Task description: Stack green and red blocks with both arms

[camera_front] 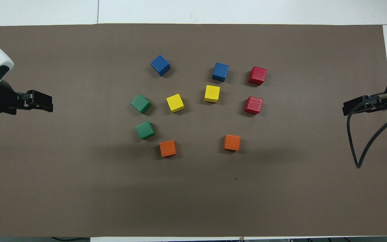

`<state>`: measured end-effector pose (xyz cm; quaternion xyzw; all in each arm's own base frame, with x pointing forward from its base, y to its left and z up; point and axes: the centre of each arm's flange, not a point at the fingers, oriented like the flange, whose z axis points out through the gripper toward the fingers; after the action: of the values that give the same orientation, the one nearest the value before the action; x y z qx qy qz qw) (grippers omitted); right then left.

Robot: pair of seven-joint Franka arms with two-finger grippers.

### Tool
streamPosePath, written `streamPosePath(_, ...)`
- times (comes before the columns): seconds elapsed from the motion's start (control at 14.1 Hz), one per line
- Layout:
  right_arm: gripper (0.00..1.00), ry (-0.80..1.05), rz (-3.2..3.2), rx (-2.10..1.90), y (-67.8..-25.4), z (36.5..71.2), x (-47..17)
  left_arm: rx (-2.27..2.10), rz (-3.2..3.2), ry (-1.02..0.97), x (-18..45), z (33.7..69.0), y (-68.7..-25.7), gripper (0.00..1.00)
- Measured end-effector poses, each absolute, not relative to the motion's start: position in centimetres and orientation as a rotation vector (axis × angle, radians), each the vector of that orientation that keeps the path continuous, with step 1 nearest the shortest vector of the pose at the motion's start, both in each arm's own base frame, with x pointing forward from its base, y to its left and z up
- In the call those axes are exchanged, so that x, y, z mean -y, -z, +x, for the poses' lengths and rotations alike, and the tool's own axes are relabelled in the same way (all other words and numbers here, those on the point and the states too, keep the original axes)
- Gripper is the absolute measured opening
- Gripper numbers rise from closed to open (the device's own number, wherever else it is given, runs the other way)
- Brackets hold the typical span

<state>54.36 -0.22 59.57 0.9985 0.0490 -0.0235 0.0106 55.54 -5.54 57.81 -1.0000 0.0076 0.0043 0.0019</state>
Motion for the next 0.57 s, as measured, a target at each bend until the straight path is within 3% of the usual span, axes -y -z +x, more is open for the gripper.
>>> streamPosePath(0.28,1.0,0.076,3.116,-0.096,-59.4,54.3,-0.5,0.074,-3.147,-0.008,7.9,56.6,-54.6,1.0)
streamPosePath(0.57,1.0,0.004,3.114,0.149,-56.3,54.9,-6.3,0.358,-3.158,0.054,17.3,57.7,-46.4,1.0)
